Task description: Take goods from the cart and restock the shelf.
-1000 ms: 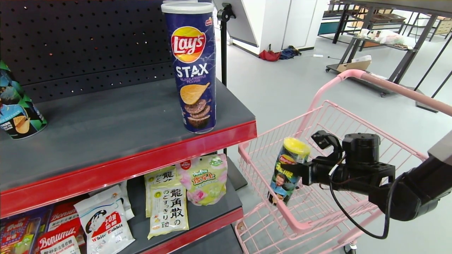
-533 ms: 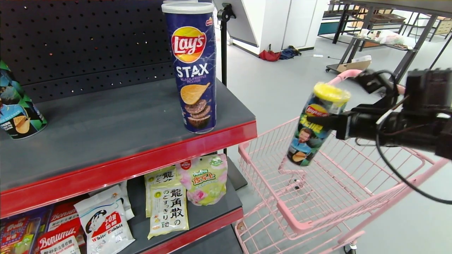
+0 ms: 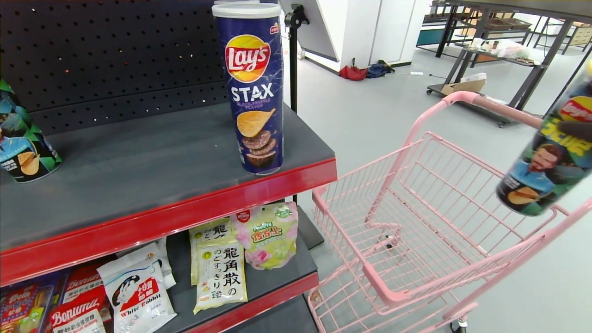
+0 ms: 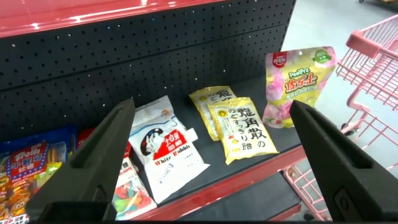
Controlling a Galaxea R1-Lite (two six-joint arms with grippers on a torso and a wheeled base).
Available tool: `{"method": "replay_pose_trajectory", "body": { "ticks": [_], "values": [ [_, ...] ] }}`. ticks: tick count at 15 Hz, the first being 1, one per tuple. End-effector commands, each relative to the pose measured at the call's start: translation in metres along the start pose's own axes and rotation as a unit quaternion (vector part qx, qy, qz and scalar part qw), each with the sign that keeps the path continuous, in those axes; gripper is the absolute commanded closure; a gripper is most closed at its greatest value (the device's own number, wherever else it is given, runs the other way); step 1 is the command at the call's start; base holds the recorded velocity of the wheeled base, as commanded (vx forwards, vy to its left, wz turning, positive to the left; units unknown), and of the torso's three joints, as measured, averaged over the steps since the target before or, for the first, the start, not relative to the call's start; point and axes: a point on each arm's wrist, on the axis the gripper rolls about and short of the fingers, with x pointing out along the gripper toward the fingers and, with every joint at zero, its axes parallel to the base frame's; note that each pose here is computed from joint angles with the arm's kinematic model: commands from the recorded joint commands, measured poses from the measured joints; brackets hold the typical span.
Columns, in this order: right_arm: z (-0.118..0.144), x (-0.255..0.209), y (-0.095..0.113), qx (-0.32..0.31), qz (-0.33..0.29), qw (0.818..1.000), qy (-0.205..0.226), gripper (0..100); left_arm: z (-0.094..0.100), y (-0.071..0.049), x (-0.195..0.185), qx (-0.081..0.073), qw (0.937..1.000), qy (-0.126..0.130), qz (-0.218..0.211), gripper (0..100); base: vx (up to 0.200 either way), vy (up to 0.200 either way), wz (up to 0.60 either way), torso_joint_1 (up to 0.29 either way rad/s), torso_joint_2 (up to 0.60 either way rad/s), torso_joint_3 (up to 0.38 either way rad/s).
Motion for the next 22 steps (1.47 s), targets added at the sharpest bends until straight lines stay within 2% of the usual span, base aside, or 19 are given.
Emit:
{"method": "replay_pose_trajectory", "body": {
  "ticks": [1,3,5,11,22],
  "values": [
    [-0.030,-0.085,0.012,-0.001,-0.084,0.996,-0.034,100,0.000,0.000,0.000,0.000,1.0000,0.000,0.000,0,0.000,0.000,0.00,0.000,0.00,0.000],
    [-0.054,-0.110,0.022,0.013,-0.097,0.995,0.006,100,0.000,0.000,0.000,0.000,1.0000,0.000,0.000,0,0.000,0.000,0.00,0.000,0.00,0.000],
    [-0.066,-0.115,0.024,0.011,-0.103,0.995,0.012,100,0.000,0.000,0.000,-0.001,1.0000,0.000,0.001,0,0.000,0.000,0.00,0.000,0.00,0.000],
    [-0.074,-0.118,0.026,0.012,-0.109,0.994,0.017,100,0.000,0.000,0.000,-0.001,1.0000,0.000,0.000,0,0.000,0.000,0.00,0.042,-0.13,-0.093],
    [-0.074,-0.110,0.023,-0.003,-0.103,0.994,0.033,100,0.000,0.000,0.000,-0.002,1.0000,0.000,0.001,0,0.000,0.000,0.00,0.197,-0.54,-0.346]
  ]
}}
